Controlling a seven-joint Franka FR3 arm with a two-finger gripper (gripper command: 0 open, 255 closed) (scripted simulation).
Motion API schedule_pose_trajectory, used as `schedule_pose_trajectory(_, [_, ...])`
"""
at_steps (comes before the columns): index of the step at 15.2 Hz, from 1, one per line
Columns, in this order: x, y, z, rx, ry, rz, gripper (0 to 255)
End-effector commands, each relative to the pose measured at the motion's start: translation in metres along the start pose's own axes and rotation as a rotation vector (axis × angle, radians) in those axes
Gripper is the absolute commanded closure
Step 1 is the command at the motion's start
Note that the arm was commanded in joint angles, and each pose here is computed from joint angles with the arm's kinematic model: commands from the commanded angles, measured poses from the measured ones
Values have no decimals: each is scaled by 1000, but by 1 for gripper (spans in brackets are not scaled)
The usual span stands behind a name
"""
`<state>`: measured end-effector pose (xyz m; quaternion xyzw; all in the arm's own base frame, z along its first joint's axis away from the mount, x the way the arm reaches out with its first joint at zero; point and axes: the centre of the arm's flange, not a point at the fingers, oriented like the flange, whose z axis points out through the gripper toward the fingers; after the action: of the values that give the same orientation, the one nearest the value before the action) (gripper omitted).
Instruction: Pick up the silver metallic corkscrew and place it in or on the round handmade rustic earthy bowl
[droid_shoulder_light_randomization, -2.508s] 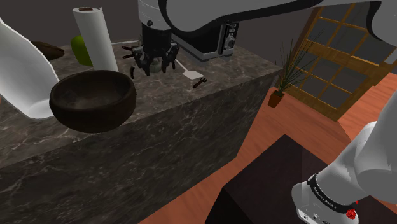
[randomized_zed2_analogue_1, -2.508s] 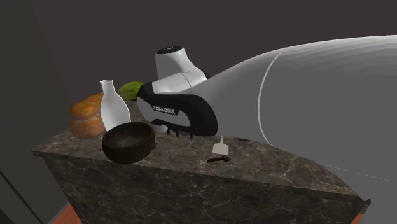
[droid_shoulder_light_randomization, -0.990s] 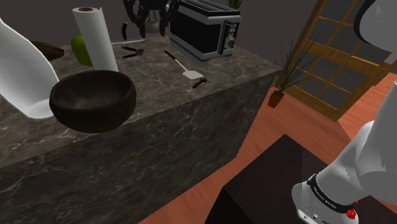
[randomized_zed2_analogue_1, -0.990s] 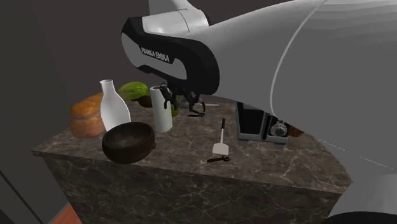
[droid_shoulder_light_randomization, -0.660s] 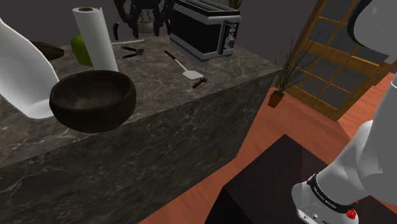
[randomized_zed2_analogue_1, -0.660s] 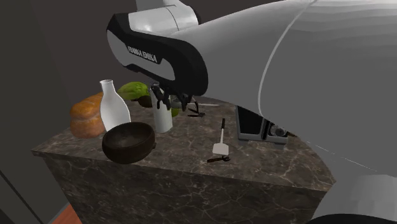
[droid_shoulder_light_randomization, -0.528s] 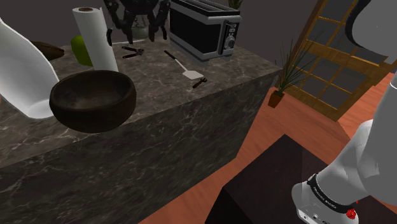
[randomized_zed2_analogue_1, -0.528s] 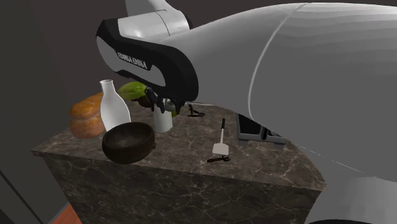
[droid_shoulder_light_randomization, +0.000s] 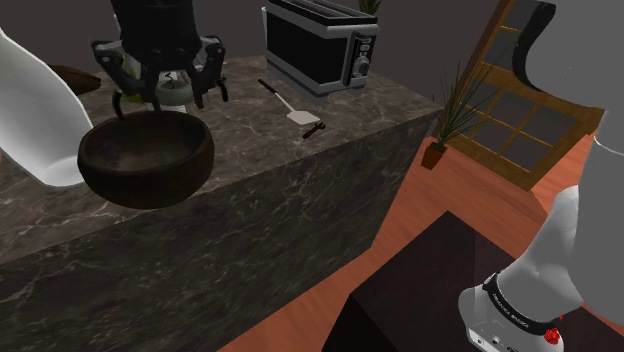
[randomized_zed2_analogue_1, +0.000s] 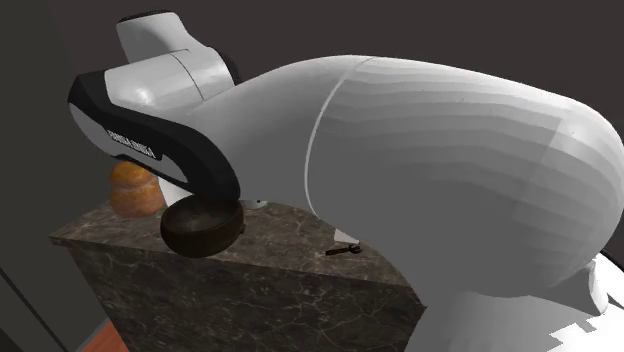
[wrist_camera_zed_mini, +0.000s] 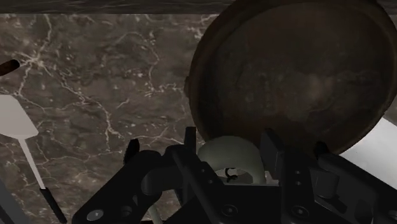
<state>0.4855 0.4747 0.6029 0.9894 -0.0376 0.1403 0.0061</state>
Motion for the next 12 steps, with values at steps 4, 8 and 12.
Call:
schedule_pose_trajectory(4, [-35, -53, 10, 0, 1, 1, 255])
schedule_pose_trajectory(8, [-33, -53, 3, 0, 1, 1, 255])
schedule_pose_trajectory(12, [-33, -53, 3, 0, 1, 1, 255])
